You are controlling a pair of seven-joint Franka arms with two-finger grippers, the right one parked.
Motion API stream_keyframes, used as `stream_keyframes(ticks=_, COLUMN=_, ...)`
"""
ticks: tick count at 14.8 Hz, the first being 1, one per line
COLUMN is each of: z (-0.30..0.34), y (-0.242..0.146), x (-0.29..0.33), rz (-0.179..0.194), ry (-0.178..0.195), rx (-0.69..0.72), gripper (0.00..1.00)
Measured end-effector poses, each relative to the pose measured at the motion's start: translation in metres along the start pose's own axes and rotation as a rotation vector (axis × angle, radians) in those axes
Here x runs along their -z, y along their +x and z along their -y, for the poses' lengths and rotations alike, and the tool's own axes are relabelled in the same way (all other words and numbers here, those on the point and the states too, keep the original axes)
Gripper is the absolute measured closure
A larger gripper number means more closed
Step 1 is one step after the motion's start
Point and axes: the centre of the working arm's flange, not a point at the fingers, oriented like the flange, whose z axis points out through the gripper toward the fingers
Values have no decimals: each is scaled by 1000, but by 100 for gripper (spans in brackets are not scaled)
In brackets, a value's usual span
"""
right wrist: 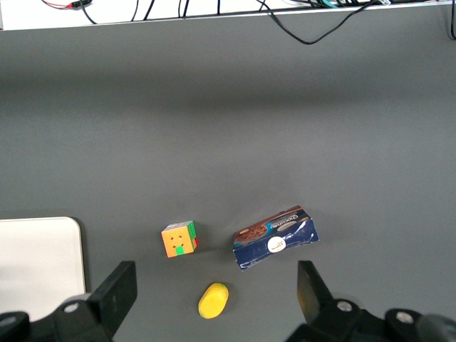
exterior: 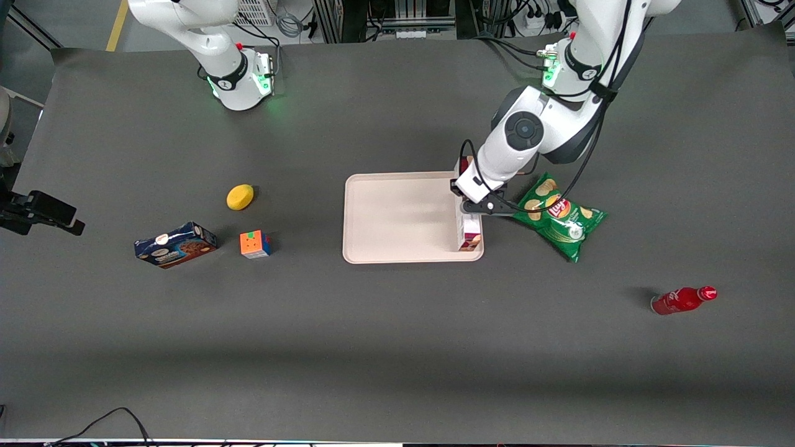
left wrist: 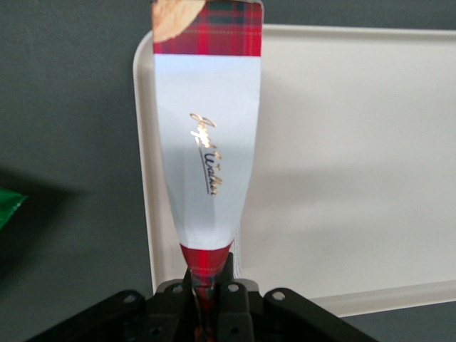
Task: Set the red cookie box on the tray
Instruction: 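Lower the cookie box onto the tray edge and open the gripper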
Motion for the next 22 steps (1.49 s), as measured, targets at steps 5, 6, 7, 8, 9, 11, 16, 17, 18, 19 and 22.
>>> stream_keyframes(ticks=5, z=-6, y=-7, x=-14, rz=4, ry=34, rx=21, gripper=89)
stream_keyframes(ticks=6, z=-6, y=-8, x=-15, rz=6, ry=35, rx=23, gripper=89)
stream_keyframes(ticks=7, z=-6, y=-8, x=-16, rz=7, ry=36, rx=25, gripper=89)
stream_keyframes(ticks=8, z=-6, y=-8, x=-17, rz=8, ry=37, rx=27, gripper=89)
stream_keyframes(ticks=9, z=-5, y=-7, x=-17, rz=6, ry=38, rx=26, gripper=89)
stream_keyframes(ticks=11, z=-4, y=-6, x=-17, rz=0, ry=40, rx=25, gripper=89)
stream_keyframes(ticks=16, z=2, y=0, x=-19, rz=-16, ry=45, rx=25, gripper=89)
stream_keyframes(ticks=17, z=4, y=1, x=-20, rz=-17, ry=47, rx=25, gripper=88)
stream_keyframes(ticks=18, z=4, y=2, x=-20, rz=-18, ry=48, rx=26, gripper=79)
stream_keyframes(ticks=19, z=4, y=2, x=-19, rz=-21, ry=46, rx=26, gripper=70)
stream_keyframes(ticks=22, z=1, y=6, x=-14, rz=-33, ry=39, rx=24, gripper=41)
